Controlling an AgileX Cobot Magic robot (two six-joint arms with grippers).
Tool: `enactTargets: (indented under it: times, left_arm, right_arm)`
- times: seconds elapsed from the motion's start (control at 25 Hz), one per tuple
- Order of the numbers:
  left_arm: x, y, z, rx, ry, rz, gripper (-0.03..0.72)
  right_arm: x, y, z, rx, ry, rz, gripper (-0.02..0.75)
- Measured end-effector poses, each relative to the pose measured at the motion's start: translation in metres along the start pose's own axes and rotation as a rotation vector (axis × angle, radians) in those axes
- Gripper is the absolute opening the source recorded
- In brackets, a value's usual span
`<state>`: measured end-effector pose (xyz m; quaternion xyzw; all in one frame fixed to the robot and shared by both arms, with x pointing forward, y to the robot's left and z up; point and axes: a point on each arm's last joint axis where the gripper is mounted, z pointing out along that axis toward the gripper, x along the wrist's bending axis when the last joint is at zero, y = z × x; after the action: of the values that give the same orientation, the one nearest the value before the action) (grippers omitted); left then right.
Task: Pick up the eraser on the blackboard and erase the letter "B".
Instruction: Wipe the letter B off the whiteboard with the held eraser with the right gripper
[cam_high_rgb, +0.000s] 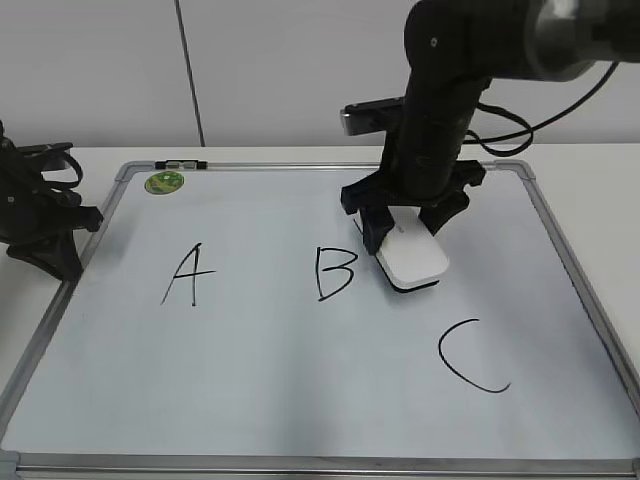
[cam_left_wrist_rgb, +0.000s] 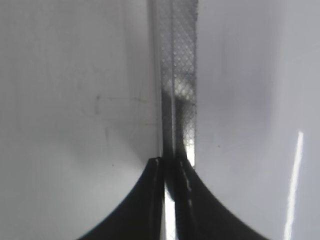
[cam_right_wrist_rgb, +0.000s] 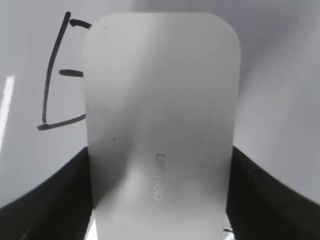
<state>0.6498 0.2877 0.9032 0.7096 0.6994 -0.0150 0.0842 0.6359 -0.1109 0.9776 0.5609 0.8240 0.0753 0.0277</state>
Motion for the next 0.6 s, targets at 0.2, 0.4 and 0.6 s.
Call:
enactTargets:
  times: [0.2,0.4,0.6]
  left_arm:
    - [0.0,0.0,0.0,0.0,0.0,0.0,0.011]
    - [0.0,0.0,0.0,0.0,0.0,0.0,0.011]
    - [0.0,0.0,0.0,0.0,0.001,0.001,0.011]
  right_arm:
    - [0.0,0.013,0.022,0.012,0.003,0.0,0.555]
    - [0.001,0.025,0.042,0.016,0.005,-0.001,0.555]
    - [0.001,0.033,0.052,0.018,0.005,-0.001,0.555]
